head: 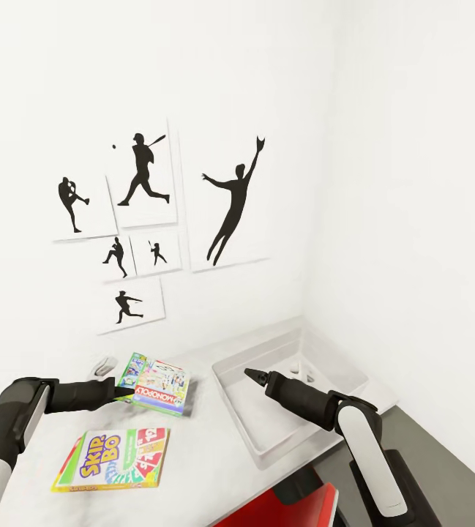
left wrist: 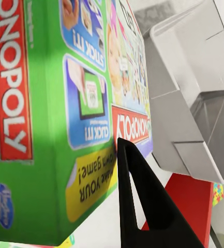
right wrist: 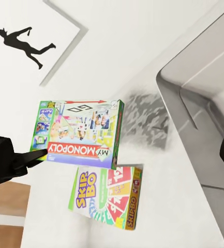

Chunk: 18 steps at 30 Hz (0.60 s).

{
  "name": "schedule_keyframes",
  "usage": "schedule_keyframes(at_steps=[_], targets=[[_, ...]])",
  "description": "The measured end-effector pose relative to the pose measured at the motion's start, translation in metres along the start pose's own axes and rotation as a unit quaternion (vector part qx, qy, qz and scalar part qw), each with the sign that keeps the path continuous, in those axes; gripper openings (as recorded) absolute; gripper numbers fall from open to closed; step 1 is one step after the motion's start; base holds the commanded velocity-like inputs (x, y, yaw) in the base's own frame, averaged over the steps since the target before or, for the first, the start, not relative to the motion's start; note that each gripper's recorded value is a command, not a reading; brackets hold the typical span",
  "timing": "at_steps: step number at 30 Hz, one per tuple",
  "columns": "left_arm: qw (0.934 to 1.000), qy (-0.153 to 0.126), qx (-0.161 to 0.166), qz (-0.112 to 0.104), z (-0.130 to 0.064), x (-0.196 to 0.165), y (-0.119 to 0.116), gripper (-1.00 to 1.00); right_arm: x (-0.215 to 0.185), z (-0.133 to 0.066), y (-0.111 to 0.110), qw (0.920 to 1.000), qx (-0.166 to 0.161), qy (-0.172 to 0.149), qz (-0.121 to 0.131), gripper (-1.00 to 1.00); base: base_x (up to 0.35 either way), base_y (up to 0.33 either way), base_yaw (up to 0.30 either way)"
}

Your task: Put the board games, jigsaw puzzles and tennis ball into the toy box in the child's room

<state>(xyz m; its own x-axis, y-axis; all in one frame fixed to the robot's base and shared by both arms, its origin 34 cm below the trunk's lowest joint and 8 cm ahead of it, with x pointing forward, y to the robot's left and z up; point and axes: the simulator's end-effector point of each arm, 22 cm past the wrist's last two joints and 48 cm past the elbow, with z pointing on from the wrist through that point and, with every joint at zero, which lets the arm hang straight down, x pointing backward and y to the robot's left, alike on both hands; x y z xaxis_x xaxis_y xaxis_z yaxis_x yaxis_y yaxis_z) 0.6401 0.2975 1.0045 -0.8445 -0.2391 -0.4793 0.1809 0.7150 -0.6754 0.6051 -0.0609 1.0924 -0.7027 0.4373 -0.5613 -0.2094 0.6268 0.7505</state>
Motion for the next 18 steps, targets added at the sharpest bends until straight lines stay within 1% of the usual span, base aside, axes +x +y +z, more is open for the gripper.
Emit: schedule_keyframes(at_steps=[18], targets=[[1.0,0.0,0.004,0.0,0.0001,-0.0001,-0.0019,-1.0,-0.0015,-0.0031,-0.0039,1.0,0.0,-0.001,-0.001,1.0,0.0,0.0,0.0]])
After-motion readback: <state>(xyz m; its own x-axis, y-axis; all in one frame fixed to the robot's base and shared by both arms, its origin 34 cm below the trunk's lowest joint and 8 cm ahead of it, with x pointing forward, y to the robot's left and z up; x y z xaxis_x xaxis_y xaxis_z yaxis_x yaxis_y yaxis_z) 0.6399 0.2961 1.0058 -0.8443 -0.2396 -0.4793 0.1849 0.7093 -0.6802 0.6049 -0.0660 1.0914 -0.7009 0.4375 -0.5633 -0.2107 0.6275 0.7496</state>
